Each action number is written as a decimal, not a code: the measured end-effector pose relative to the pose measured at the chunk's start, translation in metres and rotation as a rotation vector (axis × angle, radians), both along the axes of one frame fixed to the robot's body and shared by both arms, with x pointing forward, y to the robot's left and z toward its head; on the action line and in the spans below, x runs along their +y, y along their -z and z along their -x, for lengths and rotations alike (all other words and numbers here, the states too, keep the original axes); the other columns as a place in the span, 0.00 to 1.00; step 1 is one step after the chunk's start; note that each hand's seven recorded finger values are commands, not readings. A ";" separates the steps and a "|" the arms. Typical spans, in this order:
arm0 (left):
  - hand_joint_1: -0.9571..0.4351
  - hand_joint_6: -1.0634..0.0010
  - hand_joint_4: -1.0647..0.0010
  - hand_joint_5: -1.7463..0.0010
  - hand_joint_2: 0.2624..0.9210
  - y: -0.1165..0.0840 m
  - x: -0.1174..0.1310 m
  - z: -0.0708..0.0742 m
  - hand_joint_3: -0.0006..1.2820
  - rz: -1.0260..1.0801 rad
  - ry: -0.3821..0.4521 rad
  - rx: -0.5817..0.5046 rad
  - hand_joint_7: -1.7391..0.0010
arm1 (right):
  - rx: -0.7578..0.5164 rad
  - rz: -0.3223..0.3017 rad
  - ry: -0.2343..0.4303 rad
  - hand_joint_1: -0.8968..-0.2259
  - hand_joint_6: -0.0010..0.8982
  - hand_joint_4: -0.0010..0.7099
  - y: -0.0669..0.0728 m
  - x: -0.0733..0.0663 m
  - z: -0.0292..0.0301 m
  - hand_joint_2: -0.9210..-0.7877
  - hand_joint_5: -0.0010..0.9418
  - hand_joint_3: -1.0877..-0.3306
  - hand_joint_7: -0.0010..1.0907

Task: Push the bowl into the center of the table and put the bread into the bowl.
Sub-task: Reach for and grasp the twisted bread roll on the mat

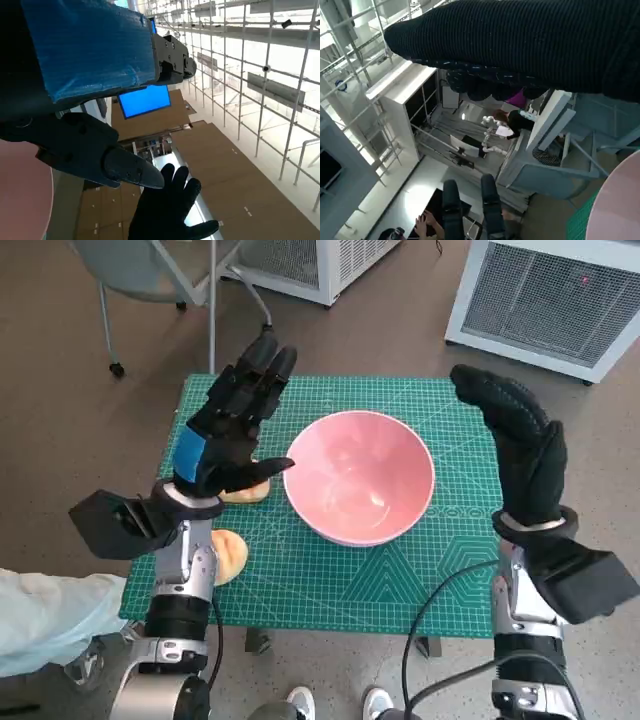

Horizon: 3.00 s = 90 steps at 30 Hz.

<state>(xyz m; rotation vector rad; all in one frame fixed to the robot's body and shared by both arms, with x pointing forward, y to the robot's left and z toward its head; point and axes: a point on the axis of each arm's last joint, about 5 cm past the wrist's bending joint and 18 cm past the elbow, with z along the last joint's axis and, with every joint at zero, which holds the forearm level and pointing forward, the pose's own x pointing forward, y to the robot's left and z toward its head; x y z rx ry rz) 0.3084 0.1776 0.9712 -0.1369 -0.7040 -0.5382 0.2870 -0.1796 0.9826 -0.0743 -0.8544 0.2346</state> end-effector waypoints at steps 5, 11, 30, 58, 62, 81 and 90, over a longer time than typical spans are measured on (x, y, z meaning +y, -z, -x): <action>0.36 0.77 0.90 1.00 1.00 -0.001 0.001 0.000 0.01 -0.017 -0.003 -0.007 1.00 | 0.000 0.002 0.005 0.08 0.00 0.20 -0.001 0.001 0.0006 0.00 0.01 0.46 0.46; 0.35 0.80 0.93 1.00 0.97 -0.015 0.017 0.002 0.00 -0.222 -0.127 -0.032 1.00 | 0.001 0.009 0.002 0.07 0.00 0.20 -0.002 0.003 0.0010 0.00 0.01 0.45 0.46; 0.51 0.80 1.00 1.00 0.70 -0.090 0.067 -0.001 0.00 -1.260 -0.594 0.250 0.99 | 0.001 0.019 0.007 0.09 0.00 0.21 -0.002 0.008 0.0009 0.00 0.00 0.41 0.46; 0.55 0.75 0.92 1.00 0.69 -0.043 0.031 -0.035 0.00 -1.523 -0.545 0.495 1.00 | 0.042 -0.015 -0.003 0.11 0.00 0.20 0.006 0.012 -0.0013 0.00 0.00 0.41 0.45; 0.55 0.75 0.92 1.00 0.70 -0.034 0.026 -0.038 0.00 -1.542 -0.537 0.503 1.00 | 0.046 -0.016 -0.003 0.11 0.00 0.20 0.006 0.013 -0.0016 0.00 0.00 0.41 0.45; 0.71 0.51 0.70 0.97 0.73 0.001 0.016 -0.044 0.01 -1.659 -0.543 0.543 0.96 | 0.049 -0.032 -0.013 0.13 0.00 0.20 0.007 0.017 -0.0018 0.00 0.00 0.40 0.45; 0.73 0.34 0.30 0.38 0.95 0.012 0.015 -0.042 0.03 -1.723 -0.603 0.479 0.56 | 0.046 -0.039 -0.017 0.14 0.00 0.20 0.006 0.017 -0.0015 0.00 0.00 0.40 0.45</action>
